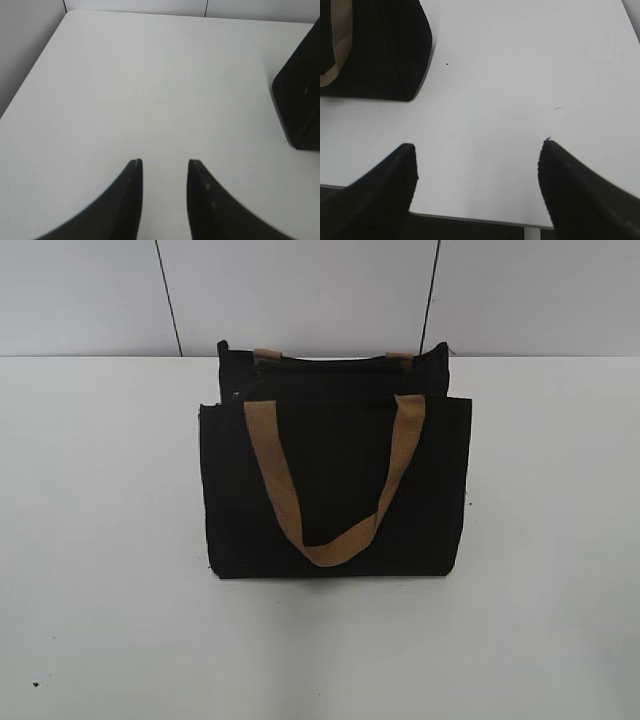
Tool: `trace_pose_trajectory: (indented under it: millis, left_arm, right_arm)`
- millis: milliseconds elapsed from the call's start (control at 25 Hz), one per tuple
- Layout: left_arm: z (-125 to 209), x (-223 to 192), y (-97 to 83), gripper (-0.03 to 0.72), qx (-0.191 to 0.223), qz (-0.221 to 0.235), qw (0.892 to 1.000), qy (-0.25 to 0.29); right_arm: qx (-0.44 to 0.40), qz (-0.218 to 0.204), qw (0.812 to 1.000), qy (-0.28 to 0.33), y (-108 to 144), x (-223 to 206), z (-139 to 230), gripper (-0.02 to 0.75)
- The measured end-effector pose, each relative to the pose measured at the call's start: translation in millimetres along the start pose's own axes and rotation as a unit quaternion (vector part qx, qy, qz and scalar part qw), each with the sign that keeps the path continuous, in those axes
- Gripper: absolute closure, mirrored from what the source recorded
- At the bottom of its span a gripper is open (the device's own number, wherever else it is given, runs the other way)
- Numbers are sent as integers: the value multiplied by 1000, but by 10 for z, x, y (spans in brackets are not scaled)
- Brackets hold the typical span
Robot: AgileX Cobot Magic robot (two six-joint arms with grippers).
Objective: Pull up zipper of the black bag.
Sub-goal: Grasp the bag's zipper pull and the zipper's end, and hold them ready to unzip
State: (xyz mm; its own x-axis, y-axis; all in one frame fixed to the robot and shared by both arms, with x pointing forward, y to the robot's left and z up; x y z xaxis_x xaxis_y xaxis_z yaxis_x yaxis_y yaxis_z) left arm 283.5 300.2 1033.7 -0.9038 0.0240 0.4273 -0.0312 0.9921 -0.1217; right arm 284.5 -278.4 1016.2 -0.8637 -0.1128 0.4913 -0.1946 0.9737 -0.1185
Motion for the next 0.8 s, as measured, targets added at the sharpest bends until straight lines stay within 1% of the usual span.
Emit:
trace_pose_trajectory:
  millis: [800]
  left_arm:
    - [-2, 0, 12, 447, -2, -4, 1000, -1]
  right_arm:
    - [0, 0, 1000, 0, 0, 0, 0, 160]
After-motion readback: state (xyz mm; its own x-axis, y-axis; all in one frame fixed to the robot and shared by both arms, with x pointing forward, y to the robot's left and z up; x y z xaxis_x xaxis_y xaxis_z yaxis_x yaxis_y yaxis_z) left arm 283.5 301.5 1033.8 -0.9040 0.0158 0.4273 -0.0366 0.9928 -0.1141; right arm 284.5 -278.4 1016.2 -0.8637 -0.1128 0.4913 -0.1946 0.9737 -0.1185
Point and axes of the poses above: a point on each arm's last joint axis where the gripper is mounted, x pointing back along that axis away from the gripper, y along the wrist's bending axis when the last joint is at zero, z = x × y, the point moved 6 cm from there along -x, pointing out along that axis toward the gripper, and after that the axes turned 7 degrees about x, right-handed, at the moved point
